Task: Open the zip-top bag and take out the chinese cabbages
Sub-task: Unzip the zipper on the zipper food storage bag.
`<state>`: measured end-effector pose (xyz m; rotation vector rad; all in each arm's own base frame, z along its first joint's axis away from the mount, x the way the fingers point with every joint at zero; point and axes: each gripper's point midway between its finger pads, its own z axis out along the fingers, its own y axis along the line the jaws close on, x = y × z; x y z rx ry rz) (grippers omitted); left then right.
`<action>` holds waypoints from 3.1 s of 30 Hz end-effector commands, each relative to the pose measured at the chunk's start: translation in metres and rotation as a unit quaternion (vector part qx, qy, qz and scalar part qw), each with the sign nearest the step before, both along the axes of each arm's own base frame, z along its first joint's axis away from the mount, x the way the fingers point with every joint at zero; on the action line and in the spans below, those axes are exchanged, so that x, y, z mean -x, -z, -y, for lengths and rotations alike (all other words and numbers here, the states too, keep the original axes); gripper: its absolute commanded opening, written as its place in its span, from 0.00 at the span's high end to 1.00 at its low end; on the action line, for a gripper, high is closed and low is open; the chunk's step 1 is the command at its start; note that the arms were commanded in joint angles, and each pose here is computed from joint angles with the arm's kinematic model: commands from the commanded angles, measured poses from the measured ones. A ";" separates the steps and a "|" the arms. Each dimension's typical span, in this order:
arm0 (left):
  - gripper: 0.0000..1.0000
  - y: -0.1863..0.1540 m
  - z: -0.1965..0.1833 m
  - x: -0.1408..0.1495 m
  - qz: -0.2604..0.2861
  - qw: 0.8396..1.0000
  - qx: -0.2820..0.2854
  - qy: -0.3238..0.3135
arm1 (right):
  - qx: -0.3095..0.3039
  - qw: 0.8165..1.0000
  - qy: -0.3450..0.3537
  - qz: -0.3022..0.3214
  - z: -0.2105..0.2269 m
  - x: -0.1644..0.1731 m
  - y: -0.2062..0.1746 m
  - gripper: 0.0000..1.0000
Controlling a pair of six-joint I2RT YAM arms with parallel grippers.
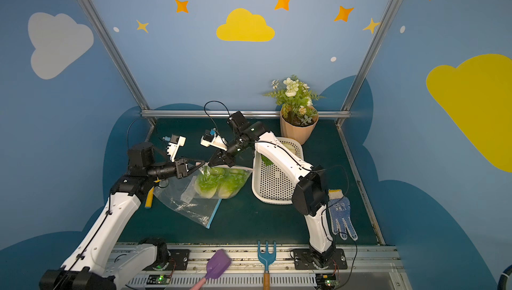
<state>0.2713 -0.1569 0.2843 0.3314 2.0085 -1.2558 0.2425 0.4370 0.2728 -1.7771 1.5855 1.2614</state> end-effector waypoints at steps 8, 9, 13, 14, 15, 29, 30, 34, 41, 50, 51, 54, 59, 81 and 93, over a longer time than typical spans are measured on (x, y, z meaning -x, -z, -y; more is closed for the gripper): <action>0.73 0.005 0.002 0.002 -0.016 1.000 0.000 0.005 | -0.028 1.000 -0.010 0.006 -0.004 -0.001 -0.017 1.00; 0.74 0.006 0.002 0.002 -0.018 1.000 0.000 0.005 | -0.029 1.000 -0.010 0.005 -0.004 -0.001 -0.017 1.00; 0.83 0.008 0.002 0.003 -0.022 1.000 -0.002 0.007 | -0.029 1.000 -0.008 0.005 -0.004 -0.003 -0.017 1.00; 0.85 0.008 0.001 0.003 -0.021 1.000 -0.002 0.006 | -0.030 1.000 -0.007 0.005 -0.004 -0.004 -0.017 1.00; 0.88 0.007 0.002 0.003 -0.020 1.000 -0.003 0.006 | -0.030 1.000 -0.008 0.003 -0.005 -0.003 -0.016 1.00; 0.96 -0.003 -0.024 -0.006 0.030 0.996 -0.024 -0.075 | -0.006 1.000 0.010 -0.003 0.002 -0.012 0.000 1.00; 0.96 -0.003 -0.026 -0.006 0.030 0.996 -0.024 -0.079 | -0.005 1.000 0.011 -0.004 0.003 -0.012 0.001 1.00; 0.96 -0.001 -0.034 -0.008 0.027 0.995 -0.027 -0.096 | 0.002 1.000 0.021 -0.007 0.009 -0.016 0.005 1.00; 0.96 -0.002 -0.047 -0.008 0.032 0.991 -0.033 -0.128 | 0.013 0.999 0.034 -0.012 0.019 -0.023 0.012 1.00; 0.96 -0.005 -0.068 -0.008 0.039 0.982 -0.039 -0.180 | 0.034 0.998 0.056 -0.021 0.033 -0.032 0.024 1.00; 0.96 -0.005 -0.070 -0.008 0.037 0.982 -0.040 -0.183 | 0.038 0.997 0.060 -0.022 0.035 -0.034 0.026 1.00; 0.96 -0.008 -0.074 -0.007 0.042 0.979 -0.043 -0.194 | 0.044 0.996 0.071 -0.020 0.042 -0.039 0.027 1.00; 0.96 -0.012 -0.082 -0.008 0.045 0.976 -0.047 -0.210 | 0.055 0.994 0.094 -0.016 0.056 -0.049 0.029 1.00; 0.96 -0.020 -0.087 -0.014 0.046 0.980 0.001 -0.194 | 0.080 0.989 0.121 -0.031 0.080 -0.060 0.036 1.00; 0.16 -0.001 -0.046 -0.037 0.067 0.988 -0.088 -0.108 | 0.094 0.991 0.092 0.006 0.063 -0.052 0.031 1.00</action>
